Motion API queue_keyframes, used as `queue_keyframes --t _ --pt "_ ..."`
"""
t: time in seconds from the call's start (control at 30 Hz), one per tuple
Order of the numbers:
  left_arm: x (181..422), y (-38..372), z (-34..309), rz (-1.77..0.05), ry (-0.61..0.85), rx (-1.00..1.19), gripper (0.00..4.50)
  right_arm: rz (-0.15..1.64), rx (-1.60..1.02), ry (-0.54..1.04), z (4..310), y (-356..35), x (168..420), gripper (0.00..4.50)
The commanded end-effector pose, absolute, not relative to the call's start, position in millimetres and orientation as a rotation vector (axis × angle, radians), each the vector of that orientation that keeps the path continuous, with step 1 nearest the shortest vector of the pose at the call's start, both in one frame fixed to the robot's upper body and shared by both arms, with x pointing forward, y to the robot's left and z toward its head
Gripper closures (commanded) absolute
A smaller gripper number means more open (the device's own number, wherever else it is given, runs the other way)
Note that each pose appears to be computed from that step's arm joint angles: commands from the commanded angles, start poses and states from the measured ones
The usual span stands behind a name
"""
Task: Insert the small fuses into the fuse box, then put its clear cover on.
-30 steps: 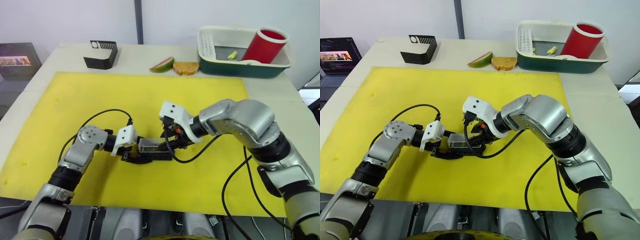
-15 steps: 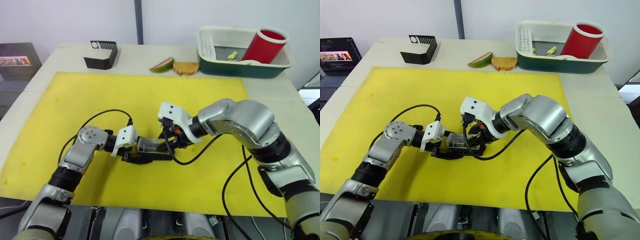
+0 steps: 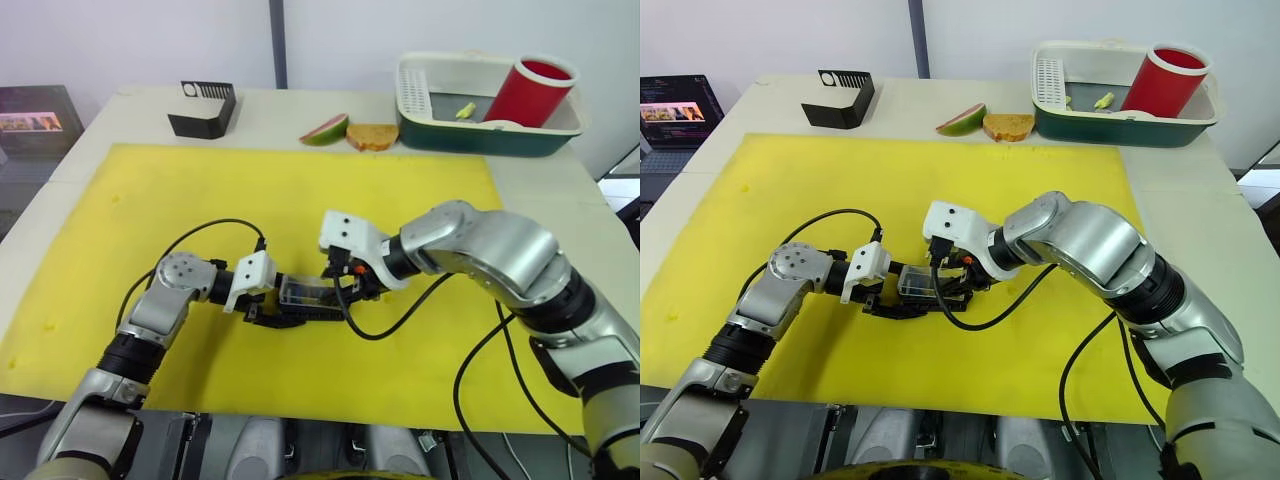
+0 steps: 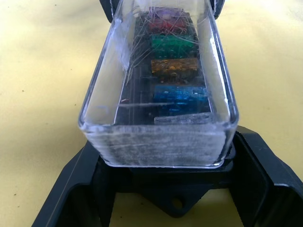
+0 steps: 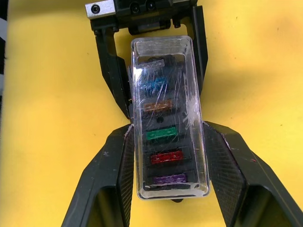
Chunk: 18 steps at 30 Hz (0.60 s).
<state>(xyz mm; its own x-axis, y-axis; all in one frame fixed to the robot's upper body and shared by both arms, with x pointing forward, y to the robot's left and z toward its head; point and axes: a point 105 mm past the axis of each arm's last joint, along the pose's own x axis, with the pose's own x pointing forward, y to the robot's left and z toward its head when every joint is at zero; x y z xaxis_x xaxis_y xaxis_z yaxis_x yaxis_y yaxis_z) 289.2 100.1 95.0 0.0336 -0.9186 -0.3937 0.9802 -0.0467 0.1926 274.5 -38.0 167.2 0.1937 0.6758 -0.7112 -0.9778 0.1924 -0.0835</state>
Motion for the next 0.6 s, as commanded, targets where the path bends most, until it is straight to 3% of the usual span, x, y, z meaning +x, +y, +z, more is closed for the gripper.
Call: queue_keyframes --t 0.03,0.6 --pt "288.4 96.4 95.9 -1.552 0.156 0.479 1.8 1.253 -0.63 0.616 163.1 -40.7 273.7 2.8" --pt "289.4 95.6 96.8 -1.546 0.148 0.481 1.8 1.302 -0.642 0.596 170.0 -35.5 265.8 2.8"
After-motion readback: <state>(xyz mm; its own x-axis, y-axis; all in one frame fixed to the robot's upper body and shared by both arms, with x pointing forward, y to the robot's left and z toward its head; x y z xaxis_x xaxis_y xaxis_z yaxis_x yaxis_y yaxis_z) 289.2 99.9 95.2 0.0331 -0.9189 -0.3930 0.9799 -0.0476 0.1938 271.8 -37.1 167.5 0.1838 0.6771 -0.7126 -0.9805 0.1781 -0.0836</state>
